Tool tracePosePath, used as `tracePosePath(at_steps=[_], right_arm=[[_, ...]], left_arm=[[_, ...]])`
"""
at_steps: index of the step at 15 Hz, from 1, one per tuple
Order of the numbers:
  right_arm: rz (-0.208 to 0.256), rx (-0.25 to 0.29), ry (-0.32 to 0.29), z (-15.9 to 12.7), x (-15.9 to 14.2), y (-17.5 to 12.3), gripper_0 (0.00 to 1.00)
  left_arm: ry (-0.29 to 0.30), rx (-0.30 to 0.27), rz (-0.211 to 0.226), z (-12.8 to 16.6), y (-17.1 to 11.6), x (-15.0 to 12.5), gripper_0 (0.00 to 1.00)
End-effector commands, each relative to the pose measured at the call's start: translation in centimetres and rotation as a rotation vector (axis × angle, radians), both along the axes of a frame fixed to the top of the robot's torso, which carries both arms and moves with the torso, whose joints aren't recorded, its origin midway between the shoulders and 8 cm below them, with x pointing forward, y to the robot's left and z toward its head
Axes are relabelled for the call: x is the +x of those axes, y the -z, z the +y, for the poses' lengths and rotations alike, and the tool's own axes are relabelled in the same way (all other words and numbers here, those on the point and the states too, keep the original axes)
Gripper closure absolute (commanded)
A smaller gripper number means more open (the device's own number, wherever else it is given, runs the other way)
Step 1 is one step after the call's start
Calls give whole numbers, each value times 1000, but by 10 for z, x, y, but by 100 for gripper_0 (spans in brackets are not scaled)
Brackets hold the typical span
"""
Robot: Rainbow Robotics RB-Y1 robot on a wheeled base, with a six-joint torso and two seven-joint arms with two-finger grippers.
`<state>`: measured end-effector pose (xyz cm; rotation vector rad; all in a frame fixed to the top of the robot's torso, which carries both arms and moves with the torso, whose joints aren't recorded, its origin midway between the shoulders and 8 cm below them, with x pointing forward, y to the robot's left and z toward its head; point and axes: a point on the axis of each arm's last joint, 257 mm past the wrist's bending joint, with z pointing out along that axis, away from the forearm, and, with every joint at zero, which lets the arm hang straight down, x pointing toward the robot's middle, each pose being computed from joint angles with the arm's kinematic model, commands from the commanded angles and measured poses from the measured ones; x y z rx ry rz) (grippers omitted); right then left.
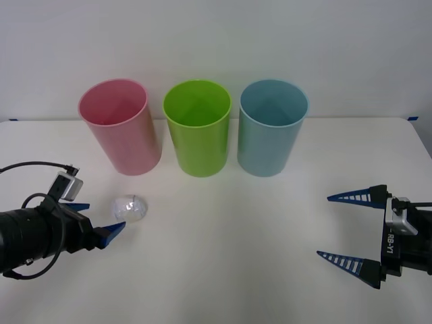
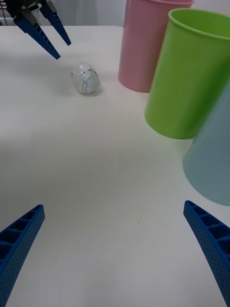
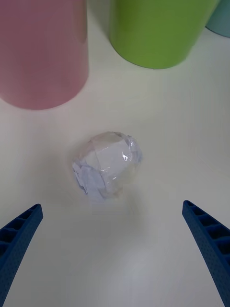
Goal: Put cans in the blue bin and PET bottles in the pink bin and trash in the green bin.
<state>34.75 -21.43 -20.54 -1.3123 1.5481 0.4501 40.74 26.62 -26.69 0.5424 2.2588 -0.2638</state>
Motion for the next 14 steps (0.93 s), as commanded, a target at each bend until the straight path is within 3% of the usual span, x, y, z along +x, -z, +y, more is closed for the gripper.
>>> tracePosePath(at_steps=[1, 5, 6, 10, 14], right_arm=[[0, 0, 0, 0, 0, 0, 0], [0, 0, 0, 0, 0, 0, 0], [0, 0, 0, 0, 0, 0, 0], [0, 0, 0, 0, 0, 0, 0], [0, 0, 0, 0, 0, 0, 0]], left_arm=[[4, 27, 43, 5, 3, 9, 0], [17, 49, 103, 4, 16, 19, 0], [0, 30, 121, 0, 18, 20, 0], [27, 45, 137, -13, 21, 34, 0], [21, 69, 136, -8, 23, 44, 0]])
